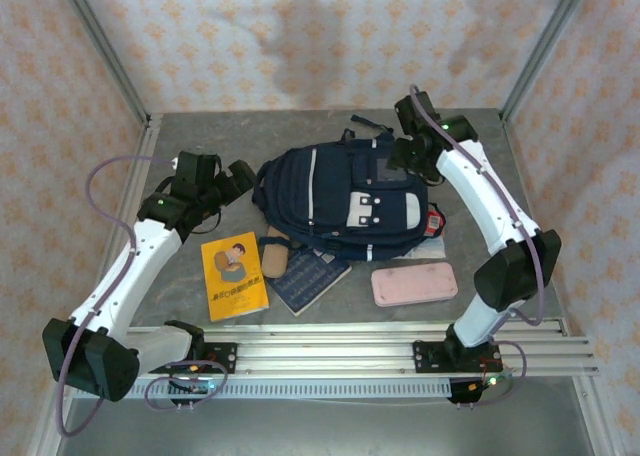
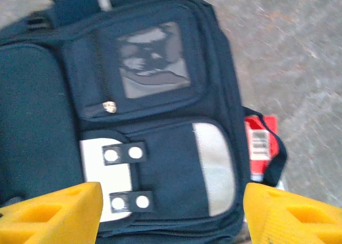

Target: Pack the student bag

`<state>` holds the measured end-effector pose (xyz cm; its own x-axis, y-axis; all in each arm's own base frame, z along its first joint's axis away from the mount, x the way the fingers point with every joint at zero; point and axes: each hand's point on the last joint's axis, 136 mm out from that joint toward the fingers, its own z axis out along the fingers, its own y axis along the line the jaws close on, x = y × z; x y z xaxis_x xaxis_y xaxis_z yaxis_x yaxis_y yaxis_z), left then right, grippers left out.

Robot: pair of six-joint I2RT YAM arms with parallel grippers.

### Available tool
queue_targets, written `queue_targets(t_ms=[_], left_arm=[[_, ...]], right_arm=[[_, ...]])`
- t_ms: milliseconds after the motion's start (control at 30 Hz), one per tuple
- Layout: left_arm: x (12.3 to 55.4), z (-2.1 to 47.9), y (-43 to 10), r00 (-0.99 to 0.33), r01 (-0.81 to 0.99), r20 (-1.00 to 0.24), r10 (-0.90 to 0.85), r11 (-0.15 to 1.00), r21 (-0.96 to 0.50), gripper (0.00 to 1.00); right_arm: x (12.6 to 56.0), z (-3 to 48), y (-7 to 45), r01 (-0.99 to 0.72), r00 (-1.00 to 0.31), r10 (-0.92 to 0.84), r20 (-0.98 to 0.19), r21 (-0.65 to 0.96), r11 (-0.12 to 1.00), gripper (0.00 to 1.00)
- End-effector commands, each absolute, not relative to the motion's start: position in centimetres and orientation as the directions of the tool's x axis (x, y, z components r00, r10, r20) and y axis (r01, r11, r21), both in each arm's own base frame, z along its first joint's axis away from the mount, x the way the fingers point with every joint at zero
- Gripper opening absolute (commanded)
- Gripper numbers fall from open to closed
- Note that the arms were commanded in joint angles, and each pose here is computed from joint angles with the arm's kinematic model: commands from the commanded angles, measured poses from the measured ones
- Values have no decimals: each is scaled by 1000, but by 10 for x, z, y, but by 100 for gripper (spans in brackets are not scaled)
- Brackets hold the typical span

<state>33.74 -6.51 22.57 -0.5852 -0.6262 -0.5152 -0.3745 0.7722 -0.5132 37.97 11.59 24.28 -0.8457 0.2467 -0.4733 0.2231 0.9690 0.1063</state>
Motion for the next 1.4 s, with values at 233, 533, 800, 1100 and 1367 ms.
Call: queue_targets(t_ms=[233,533,800,1100,1367], left_arm=[[344,225,-78,-627,-332,-492,-604,779,-532,99],[344,222,-80,-636,-320,-490,-596,782,-536,98],[346,217,-84,-647,-314,-477,-595,778,-544,96],[346,215,-86,-651,-305,-475,-592,777,-550,93],[346,224,-99,-671,-236,-507,-542,804,-546,93]], right_arm=[[403,204,282,1,-914,189,-359,464,886,64],[415,144,340,-29,-959,118,-258,503,864,56],[410,114,368,-42,-977,76,-198,532,845,39],[401,108,379,-73,-983,37,-180,566,821,17],[397,115,376,-108,-979,10,-203,563,820,0]])
